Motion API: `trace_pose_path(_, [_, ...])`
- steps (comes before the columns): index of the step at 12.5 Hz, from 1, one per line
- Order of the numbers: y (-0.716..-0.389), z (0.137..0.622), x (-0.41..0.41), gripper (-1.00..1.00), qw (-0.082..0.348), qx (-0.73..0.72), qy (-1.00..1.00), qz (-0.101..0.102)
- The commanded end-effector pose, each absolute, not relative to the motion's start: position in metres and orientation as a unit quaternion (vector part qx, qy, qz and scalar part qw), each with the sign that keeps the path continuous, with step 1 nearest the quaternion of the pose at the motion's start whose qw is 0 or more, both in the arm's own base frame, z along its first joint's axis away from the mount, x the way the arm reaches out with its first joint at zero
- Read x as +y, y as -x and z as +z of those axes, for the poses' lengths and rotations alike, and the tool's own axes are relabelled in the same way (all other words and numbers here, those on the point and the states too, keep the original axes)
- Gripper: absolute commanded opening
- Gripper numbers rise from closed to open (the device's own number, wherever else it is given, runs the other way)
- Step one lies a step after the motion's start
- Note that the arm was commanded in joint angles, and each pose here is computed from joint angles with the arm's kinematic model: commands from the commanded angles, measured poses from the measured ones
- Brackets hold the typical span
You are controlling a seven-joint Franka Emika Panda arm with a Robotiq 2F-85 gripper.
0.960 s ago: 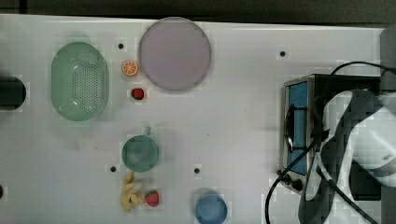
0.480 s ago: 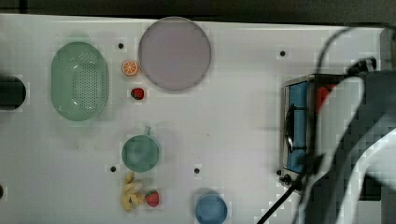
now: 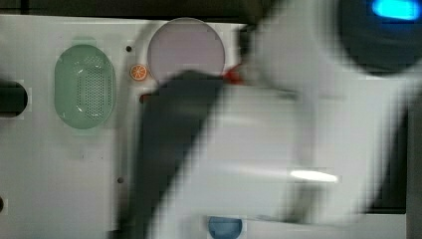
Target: Pick Ketchup from oven and place it on table.
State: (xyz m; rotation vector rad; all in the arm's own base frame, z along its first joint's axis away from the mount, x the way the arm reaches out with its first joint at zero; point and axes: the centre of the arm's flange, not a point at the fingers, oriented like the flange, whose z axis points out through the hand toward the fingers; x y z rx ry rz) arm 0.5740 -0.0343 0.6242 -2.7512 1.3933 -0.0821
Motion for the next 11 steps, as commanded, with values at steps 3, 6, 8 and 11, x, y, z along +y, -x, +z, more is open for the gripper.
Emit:
trace_pose_path(3, [-0.573, 0.512, 0.022, 0.27, -0.021, 0.410, 0.909, 0.071])
trace_pose_path(6, [-0.565, 0.447, 0.018, 0.26, -0.031, 0.411, 0.908, 0.070])
trace_pose_path(8, [-0.554, 0.398, 0.012, 0.26, -0.030, 0.415, 0.907, 0.067])
trace_pose_path(11, [-0.530, 0.320, 0.003, 0.27, -0.029, 0.424, 0.903, 0.061])
